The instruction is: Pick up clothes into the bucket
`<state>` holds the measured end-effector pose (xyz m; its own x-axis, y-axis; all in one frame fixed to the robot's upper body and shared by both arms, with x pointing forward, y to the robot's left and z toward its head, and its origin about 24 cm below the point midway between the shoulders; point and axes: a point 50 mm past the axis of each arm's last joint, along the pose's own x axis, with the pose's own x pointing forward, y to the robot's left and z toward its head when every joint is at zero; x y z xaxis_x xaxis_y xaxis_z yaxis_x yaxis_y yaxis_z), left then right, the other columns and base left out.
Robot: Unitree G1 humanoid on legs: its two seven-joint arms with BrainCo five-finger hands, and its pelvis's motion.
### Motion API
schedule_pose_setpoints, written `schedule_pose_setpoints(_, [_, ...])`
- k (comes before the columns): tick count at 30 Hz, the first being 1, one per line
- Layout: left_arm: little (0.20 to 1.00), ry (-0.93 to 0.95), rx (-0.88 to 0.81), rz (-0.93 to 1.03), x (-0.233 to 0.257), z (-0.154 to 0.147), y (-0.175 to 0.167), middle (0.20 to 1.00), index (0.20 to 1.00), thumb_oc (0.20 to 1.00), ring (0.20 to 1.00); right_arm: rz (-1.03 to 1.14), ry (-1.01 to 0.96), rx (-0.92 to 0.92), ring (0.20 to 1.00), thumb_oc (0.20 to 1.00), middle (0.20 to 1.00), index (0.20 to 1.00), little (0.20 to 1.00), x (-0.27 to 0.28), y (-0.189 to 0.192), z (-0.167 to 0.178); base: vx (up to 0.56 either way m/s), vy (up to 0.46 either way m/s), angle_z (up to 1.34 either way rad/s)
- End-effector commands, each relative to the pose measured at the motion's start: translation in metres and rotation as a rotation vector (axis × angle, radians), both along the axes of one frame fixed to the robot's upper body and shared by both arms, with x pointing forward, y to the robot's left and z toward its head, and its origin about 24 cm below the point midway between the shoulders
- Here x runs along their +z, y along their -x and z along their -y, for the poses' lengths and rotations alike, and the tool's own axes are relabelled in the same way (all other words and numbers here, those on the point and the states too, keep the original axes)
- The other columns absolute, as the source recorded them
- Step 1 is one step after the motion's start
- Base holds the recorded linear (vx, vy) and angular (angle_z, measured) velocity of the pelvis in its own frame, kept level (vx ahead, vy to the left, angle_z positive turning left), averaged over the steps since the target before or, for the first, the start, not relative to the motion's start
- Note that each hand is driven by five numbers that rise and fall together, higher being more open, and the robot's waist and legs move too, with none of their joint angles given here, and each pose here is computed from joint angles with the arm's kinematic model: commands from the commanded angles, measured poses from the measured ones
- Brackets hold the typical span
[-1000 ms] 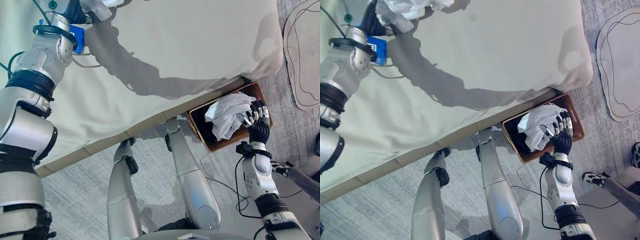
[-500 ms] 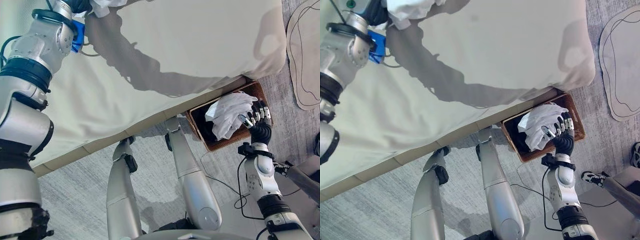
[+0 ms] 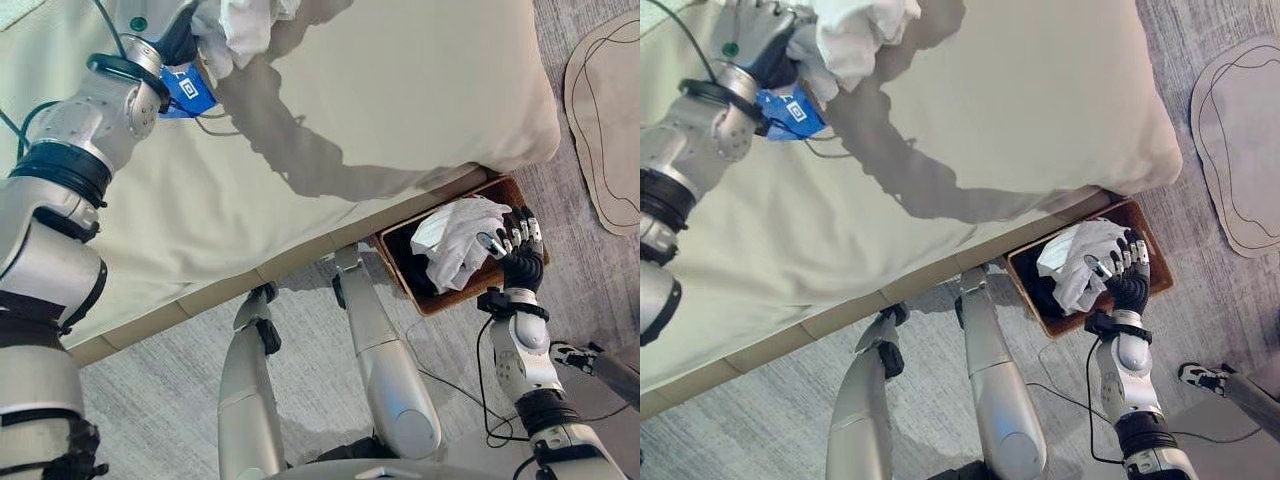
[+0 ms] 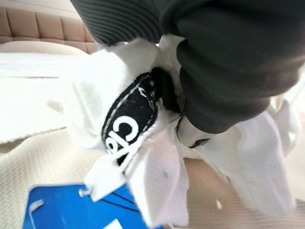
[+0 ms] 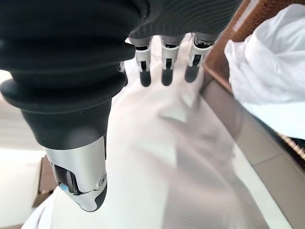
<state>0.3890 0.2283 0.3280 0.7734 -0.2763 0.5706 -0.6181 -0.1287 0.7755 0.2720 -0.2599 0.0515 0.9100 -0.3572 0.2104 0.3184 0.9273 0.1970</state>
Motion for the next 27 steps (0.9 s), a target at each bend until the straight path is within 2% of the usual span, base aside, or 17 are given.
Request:
schedule_pose_setpoints(1, [0.200, 0.073, -0.019, 0.061, 0.006, -0.009, 0.007, 0.200, 0.200, 0.200, 0.200, 0.021, 0.016, -0.075, 1.000, 1.000, 1.000, 1.000, 1.000, 0.003, 0.013, 0.022, 0.00, 0.000, 0.00])
schedule_pose_setpoints(9, [0.200, 0.134, -0.098, -0.022, -0.033, 0.001, 0.005, 0.200, 0.200, 0.200, 0.200, -0.023, 0.013, -0.101, 1.000, 1.000, 1.000, 1.000, 1.000, -0.005, 0.017, 0.026, 0.01, 0.012, 0.02])
schedule_pose_setpoints(17, [0.200, 0.258, -0.274, -0.091, -0.076, 0.019, 0.021, 0.200, 0.200, 0.200, 0.200, 0.009, 0.078, -0.103, 1.000, 1.000, 1.000, 1.000, 1.000, 0.009, 0.014, 0.026, 0.03, 0.034, 0.10])
schedule_pose_setpoints(18, [0.200, 0.291, -0.307, -0.114, -0.089, 0.021, 0.026, 0.200, 0.200, 0.200, 0.200, 0.035, 0.189, -0.084, 1.000, 1.000, 1.000, 1.000, 1.000, 0.023, 0.010, 0.022, 0.03, 0.039, 0.06])
schedule_pose_setpoints(19, [0.200, 0.291, -0.305, -0.114, -0.090, 0.021, 0.026, 0.200, 0.200, 0.200, 0.200, 0.035, 0.190, -0.083, 1.000, 1.000, 1.000, 1.000, 1.000, 0.023, 0.010, 0.022, 0.05, 0.064, 0.08])
schedule_pose_setpoints(21, [0.200, 0.338, -0.380, -0.150, -0.102, 0.028, 0.036, 0.200, 0.200, 0.200, 0.200, 0.075, 0.342, -0.031, 1.000, 1.000, 1.000, 1.000, 1.000, 0.043, 0.002, 0.012, 0.04, 0.062, 0.09])
schedule_pose_setpoints(27, [0.200, 0.461, -0.492, -0.226, -0.130, 0.041, 0.053, 0.200, 0.200, 0.200, 0.200, 0.059, 0.511, 0.091, 1.000, 1.000, 1.000, 1.000, 1.000, 0.049, -0.009, -0.013, 0.05, 0.056, 0.02])
